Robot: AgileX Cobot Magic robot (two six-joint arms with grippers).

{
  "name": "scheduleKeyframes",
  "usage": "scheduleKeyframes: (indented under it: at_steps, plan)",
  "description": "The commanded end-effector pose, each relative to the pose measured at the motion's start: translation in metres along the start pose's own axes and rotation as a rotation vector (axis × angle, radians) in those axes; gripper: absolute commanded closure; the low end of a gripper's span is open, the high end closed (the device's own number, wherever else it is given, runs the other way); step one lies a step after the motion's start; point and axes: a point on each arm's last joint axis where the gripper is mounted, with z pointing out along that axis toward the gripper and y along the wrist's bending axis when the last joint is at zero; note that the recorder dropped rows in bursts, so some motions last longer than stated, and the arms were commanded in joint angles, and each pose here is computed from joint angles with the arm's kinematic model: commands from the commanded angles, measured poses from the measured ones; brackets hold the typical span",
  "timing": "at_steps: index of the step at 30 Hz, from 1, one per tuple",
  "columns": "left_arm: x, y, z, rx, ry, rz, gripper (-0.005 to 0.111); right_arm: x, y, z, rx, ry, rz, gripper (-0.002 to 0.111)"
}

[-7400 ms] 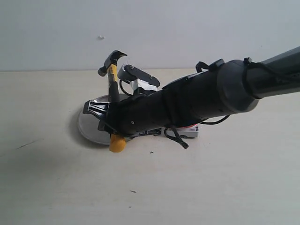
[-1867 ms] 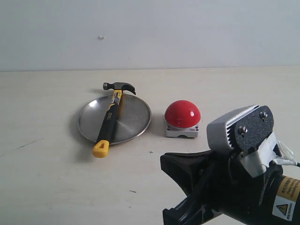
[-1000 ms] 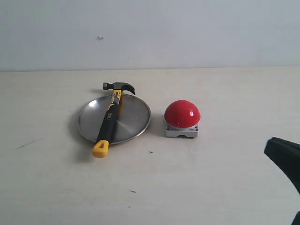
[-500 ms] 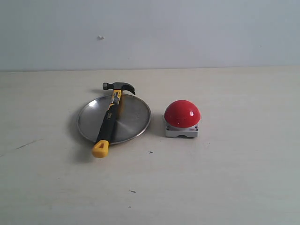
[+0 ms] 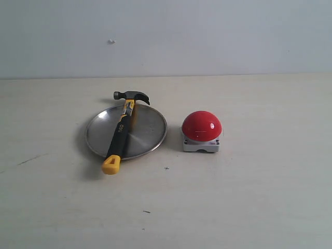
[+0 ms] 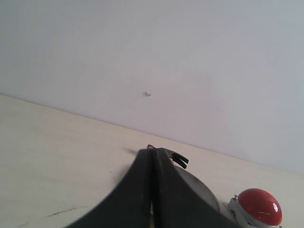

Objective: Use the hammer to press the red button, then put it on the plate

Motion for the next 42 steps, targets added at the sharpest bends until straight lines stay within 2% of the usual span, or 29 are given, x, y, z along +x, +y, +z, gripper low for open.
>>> scheduleKeyframes:
  at_steps: [1,16,23,31,34,37,42]
  plan:
    - [0.0,0.0,0.0,0.001,-0.005,0.006,0.107,0.006,-0.002,0.0,0.048,0.053,-0.013,0.108]
    - [0.0,0.0,0.0,0.001,-0.005,0.006,0.107,0.006,-0.004,0.0,0.082,0.045,-0.011,0.108]
    - [0.0,0.0,0.0,0.001,-0.005,0.006,0.107,-0.006,-0.008,-0.001,0.119,-0.083,0.014,0.108]
    - [0.0,0.0,0.0,0.001,-0.005,0.006,0.107,-0.009,-0.009,-0.001,0.132,-0.119,0.011,0.108]
    - [0.0,0.0,0.0,0.001,-0.005,0.006,0.107,-0.009,-0.009,-0.001,0.14,-0.113,-0.034,0.108]
    - [0.0,0.0,0.0,0.001,-0.005,0.006,0.107,-0.003,-0.011,-0.001,0.161,-0.056,-0.013,0.108]
    - [0.0,0.0,0.0,0.001,-0.005,0.006,0.107,-0.002,-0.013,-0.001,0.181,-0.039,-0.086,0.108]
